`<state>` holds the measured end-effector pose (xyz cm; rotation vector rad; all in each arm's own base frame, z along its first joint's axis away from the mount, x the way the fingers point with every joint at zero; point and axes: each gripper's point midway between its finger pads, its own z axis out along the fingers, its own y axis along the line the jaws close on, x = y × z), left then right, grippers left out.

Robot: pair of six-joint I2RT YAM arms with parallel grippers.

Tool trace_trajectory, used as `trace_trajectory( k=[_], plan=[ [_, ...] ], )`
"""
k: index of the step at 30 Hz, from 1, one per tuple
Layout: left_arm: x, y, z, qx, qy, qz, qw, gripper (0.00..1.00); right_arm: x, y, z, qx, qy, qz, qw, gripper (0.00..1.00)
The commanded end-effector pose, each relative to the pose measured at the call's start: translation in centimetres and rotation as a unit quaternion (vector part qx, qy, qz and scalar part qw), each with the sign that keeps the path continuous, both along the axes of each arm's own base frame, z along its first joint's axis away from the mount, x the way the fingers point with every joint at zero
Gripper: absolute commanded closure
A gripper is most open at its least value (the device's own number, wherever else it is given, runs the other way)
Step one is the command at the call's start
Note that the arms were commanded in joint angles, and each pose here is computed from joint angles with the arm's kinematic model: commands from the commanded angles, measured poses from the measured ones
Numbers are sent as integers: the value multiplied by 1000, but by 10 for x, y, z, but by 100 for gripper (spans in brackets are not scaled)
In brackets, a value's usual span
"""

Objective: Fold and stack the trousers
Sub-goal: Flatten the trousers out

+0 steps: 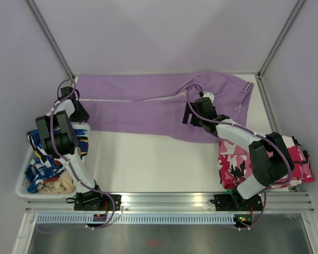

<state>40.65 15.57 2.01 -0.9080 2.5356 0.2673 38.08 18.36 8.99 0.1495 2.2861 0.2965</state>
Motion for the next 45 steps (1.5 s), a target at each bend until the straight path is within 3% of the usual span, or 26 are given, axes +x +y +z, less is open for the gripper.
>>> trace_trajectory(
  k=[1, 9, 15, 20, 28, 36, 45],
  plan=[
    [-9, 9, 37, 25, 1, -19, 999, 30, 14, -37, 8, -7, 1, -67, 998, 2],
    [28, -23, 125, -12, -129, -87, 988, 30, 42, -93, 37, -27, -31, -122, 992, 2],
    [43, -85, 191, -22, -220, -178, 959, 30, 44, -157, 1, -5, 36, -231, 972, 2],
    [41, -126, 219, -11, -253, -236, 938, 28, 28, -166, -36, 13, 76, -253, 964, 4],
    [28, -157, 219, -57, -267, -266, 924, 27, 3, -178, -87, -32, 149, -261, 953, 9],
    [10, -158, 215, -53, -270, -268, 923, 26, -15, -251, -79, -79, 160, -351, 919, 10],
    [6, -156, 200, -53, -252, -266, 929, 26, -22, -292, -78, -91, 160, -371, 910, 10]
  ],
)
